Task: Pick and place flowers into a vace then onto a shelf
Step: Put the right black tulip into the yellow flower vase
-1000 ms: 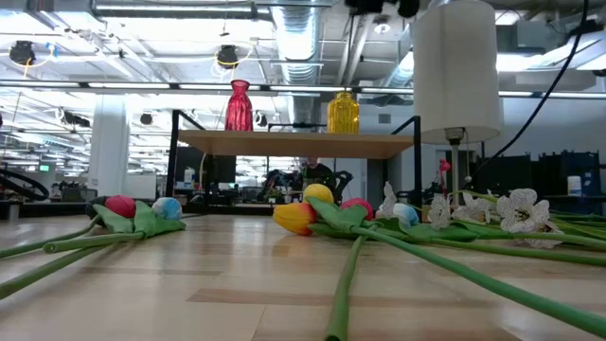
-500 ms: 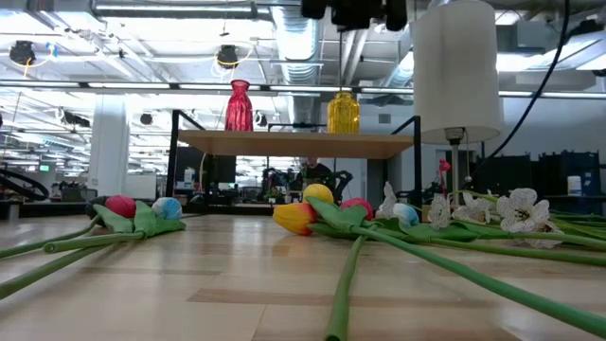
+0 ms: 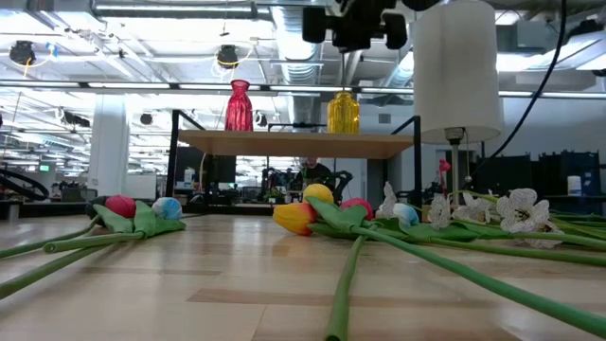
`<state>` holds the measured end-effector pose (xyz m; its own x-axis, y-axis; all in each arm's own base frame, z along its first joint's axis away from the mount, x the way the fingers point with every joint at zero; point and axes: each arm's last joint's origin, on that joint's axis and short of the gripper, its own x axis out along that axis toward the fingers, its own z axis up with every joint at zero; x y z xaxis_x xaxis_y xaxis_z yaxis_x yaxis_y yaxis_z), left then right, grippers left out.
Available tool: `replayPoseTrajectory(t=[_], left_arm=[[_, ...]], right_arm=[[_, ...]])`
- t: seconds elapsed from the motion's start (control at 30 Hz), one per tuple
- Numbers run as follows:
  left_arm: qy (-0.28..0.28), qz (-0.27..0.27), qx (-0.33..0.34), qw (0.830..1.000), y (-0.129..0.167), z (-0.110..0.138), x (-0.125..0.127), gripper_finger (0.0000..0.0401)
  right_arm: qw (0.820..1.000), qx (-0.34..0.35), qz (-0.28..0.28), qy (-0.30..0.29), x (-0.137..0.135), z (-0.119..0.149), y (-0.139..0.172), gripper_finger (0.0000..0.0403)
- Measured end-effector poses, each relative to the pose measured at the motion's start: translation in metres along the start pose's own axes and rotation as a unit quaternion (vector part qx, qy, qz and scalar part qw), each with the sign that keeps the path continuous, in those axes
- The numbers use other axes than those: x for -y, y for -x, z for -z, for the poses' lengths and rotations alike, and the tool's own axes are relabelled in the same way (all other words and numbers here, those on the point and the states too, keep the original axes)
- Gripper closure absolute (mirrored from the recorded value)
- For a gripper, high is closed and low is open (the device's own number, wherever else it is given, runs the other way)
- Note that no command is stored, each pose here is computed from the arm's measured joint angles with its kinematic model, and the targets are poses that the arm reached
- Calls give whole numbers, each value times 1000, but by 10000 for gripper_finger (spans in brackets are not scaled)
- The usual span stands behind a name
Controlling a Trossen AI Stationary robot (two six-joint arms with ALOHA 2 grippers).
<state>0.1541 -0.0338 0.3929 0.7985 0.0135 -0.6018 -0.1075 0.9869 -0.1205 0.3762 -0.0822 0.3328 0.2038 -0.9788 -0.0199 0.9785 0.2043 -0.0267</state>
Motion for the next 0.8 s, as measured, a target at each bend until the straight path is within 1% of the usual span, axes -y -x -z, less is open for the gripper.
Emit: replayPoseTrajectory(t=[0.1,0.6,0.8], left_arm=[[0,0,0,1000,0,0,0,244],[0,0,0,1000,0,0,0,244],[0,0,0,1000,0,0,0,244]], right_arm=[[1000,-3,2,-8,2,1,-4,403],[1000,-9,9,3,4,3,-10,385],[1000,-13,6,7,4,6,-9,363]])
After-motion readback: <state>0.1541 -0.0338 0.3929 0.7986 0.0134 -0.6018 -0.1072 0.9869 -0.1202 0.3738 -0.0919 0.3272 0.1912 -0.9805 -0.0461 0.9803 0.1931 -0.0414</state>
